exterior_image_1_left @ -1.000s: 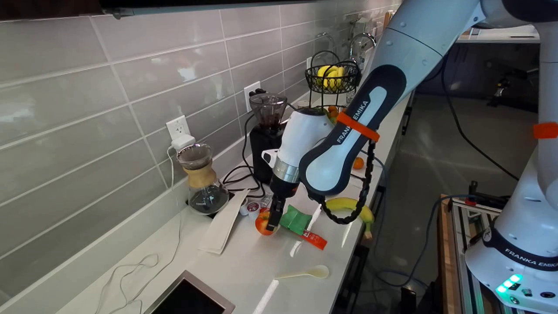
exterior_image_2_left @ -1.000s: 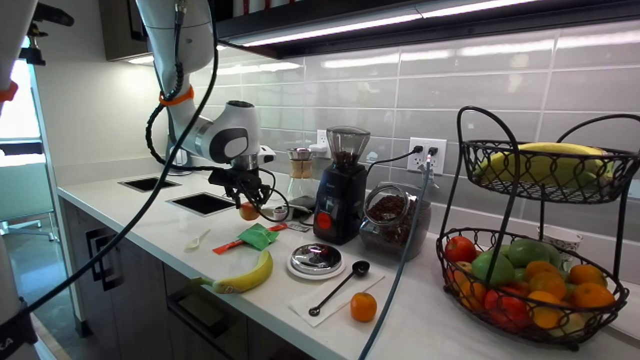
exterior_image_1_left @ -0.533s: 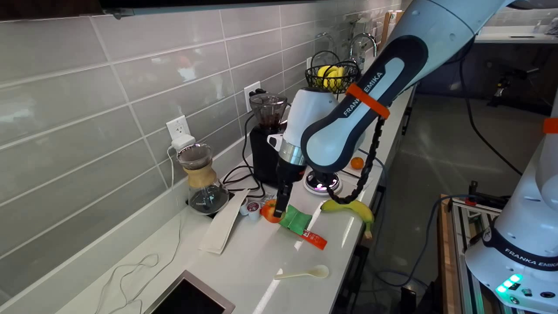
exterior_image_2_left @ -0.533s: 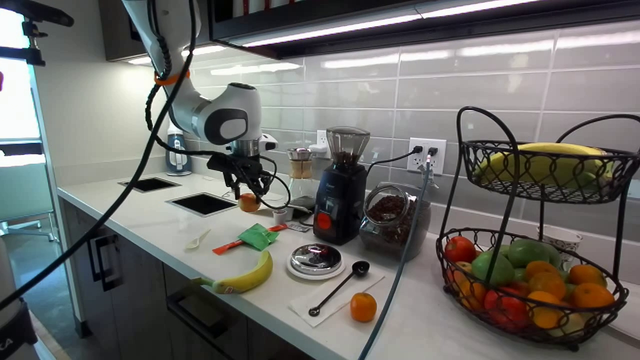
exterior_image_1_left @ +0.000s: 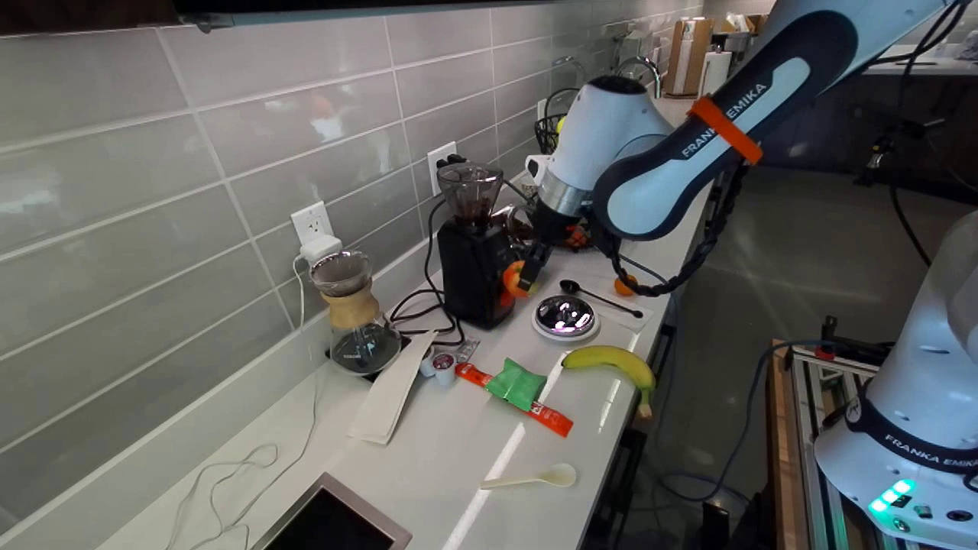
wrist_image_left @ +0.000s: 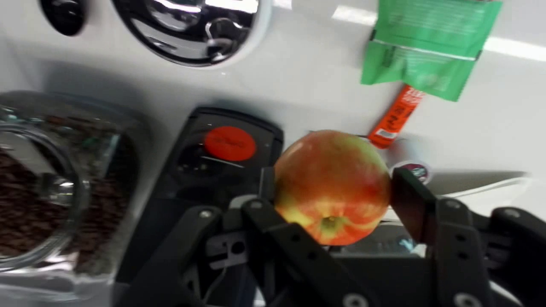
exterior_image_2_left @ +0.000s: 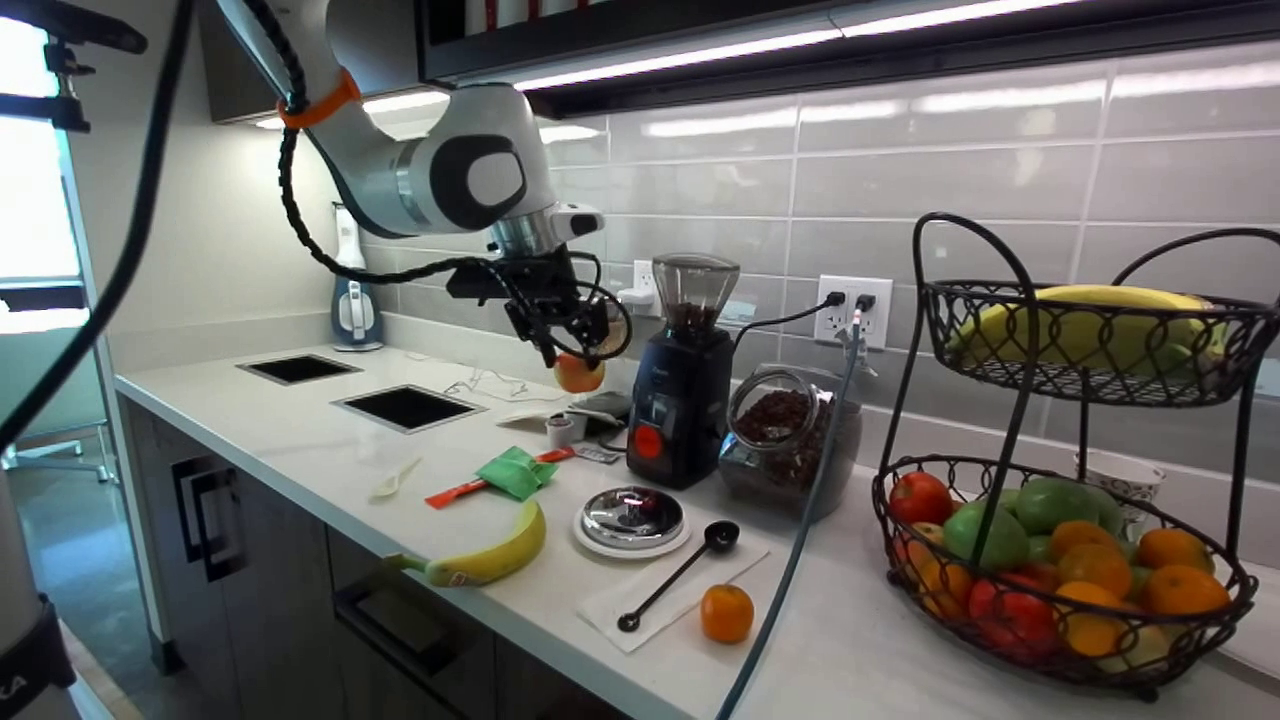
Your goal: Put the apple in the fruit rack at the bottom
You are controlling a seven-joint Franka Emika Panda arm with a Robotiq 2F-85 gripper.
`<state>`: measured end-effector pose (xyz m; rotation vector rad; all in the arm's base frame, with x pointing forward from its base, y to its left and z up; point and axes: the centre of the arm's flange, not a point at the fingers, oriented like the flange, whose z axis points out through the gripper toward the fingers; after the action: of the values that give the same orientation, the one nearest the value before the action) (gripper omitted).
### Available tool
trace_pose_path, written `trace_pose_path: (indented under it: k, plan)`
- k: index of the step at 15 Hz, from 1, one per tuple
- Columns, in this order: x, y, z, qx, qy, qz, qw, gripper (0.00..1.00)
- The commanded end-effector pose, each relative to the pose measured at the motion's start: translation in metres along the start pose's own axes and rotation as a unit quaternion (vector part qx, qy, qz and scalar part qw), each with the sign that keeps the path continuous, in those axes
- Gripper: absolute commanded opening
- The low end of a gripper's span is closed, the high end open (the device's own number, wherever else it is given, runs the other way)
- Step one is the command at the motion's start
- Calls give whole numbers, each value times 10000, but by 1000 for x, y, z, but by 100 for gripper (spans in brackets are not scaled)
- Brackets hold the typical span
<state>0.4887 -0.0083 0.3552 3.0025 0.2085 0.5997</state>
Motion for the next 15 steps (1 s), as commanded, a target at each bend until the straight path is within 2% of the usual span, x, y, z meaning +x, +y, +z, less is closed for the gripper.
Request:
trace_pose_path:
  k: [1,3,4,6,9,10,11,13,15]
  plan:
    - [-28,29,-26,-681,-51,751,9948,43]
    - [-42,46,-34,-968,6,1240,9876,43]
    - [-25,48,-22,-664,60,876,9939,68]
    - [-35,59,-28,-830,85,1126,9901,68]
    - [-38,57,-31,-850,100,1187,9892,68]
    - [-38,56,-31,-848,100,1194,9892,43]
    - [-35,60,-29,-900,106,1269,9878,43]
    - [-28,83,-31,-1180,218,1661,9788,43]
    - [-23,110,-37,-1457,341,2109,9660,43]
